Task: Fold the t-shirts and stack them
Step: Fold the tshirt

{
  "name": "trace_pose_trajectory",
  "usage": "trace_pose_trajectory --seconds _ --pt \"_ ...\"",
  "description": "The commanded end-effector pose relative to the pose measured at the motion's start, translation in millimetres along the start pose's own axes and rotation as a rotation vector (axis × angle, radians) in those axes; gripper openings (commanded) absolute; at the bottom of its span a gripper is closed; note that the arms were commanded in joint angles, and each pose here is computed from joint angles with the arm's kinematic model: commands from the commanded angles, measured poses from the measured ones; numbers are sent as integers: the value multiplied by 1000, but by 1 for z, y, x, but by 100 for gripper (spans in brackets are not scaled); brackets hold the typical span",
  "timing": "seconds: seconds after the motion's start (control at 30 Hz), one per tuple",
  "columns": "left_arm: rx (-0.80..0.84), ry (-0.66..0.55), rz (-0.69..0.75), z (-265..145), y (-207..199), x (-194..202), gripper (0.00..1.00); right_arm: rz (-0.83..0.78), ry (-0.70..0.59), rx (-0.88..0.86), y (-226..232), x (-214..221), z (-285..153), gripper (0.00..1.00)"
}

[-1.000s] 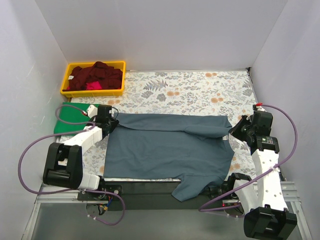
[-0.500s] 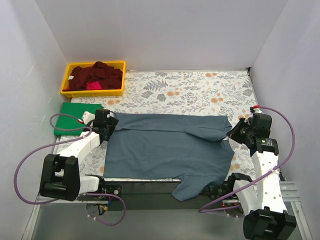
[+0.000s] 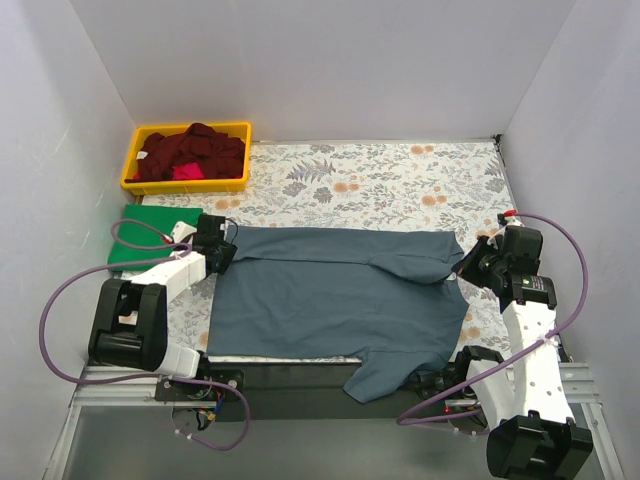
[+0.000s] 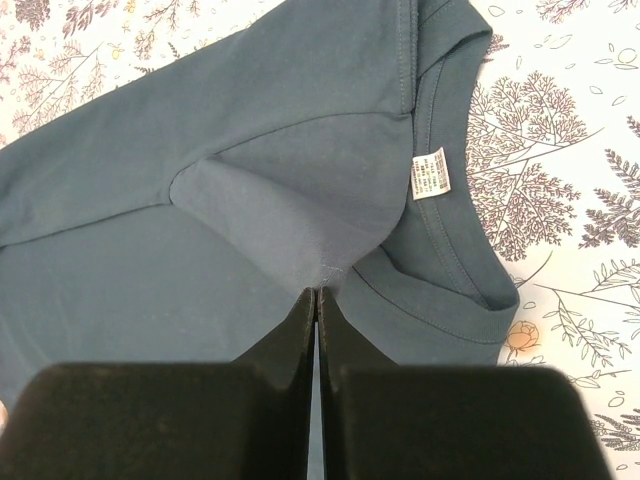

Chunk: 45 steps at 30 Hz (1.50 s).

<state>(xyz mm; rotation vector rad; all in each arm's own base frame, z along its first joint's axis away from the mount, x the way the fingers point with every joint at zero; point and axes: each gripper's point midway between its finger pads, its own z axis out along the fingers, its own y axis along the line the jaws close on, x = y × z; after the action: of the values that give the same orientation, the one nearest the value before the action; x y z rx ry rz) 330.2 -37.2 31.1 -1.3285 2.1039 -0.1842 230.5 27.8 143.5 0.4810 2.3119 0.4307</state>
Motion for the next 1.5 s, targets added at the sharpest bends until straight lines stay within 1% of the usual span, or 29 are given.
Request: trace_pose_trajectory --seconds 0.0,0.03,0.1,0.13,0.23,0.37,0.5,0.77,0.9,1.0,1.17,1.3,1.47 --pt "26 -21 -6 0 -14 -9 27 -28 -23 -18 2 -6 3 2" --pt "21 -28 -1 1 -13 -11 20 -28 -27 -16 2 -7 3 2" --pt "28 -38 17 0 -16 -14 12 -30 -34 -5 1 -9 2 1" --pt "20 -54 24 0 -15 -17 6 -29 -38 -3 1 -10 1 1" --pt "24 -92 61 -5 -20 -28 0 -35 -50 4 1 -13 -1 1" --pt "15 -145 123 -7 -25 -42 0 -37 -55 15 -1 -15 -2 1" --pt "2 -149 149 -6 -23 -43 0 -37 -62 19 0 -17 -5 1" --pt "-65 -77 162 11 -2 -22 3 -36 -62 29 -1 -17 -7 1" --pt "-56 -60 152 11 -2 -18 5 -36 -54 34 -4 -13 -5 1" --pt "-24 -87 163 5 -14 -27 8 -33 -44 34 -5 -11 -4 1" --pt "39 -156 209 -11 -39 -50 9 -37 -51 32 -3 -13 -5 1" --pt "63 -169 236 -17 -47 -54 10 -34 -54 29 -2 -14 -6 1" --pt "11 -125 243 -5 -23 -38 11 -35 -47 33 -4 -11 -5 1"
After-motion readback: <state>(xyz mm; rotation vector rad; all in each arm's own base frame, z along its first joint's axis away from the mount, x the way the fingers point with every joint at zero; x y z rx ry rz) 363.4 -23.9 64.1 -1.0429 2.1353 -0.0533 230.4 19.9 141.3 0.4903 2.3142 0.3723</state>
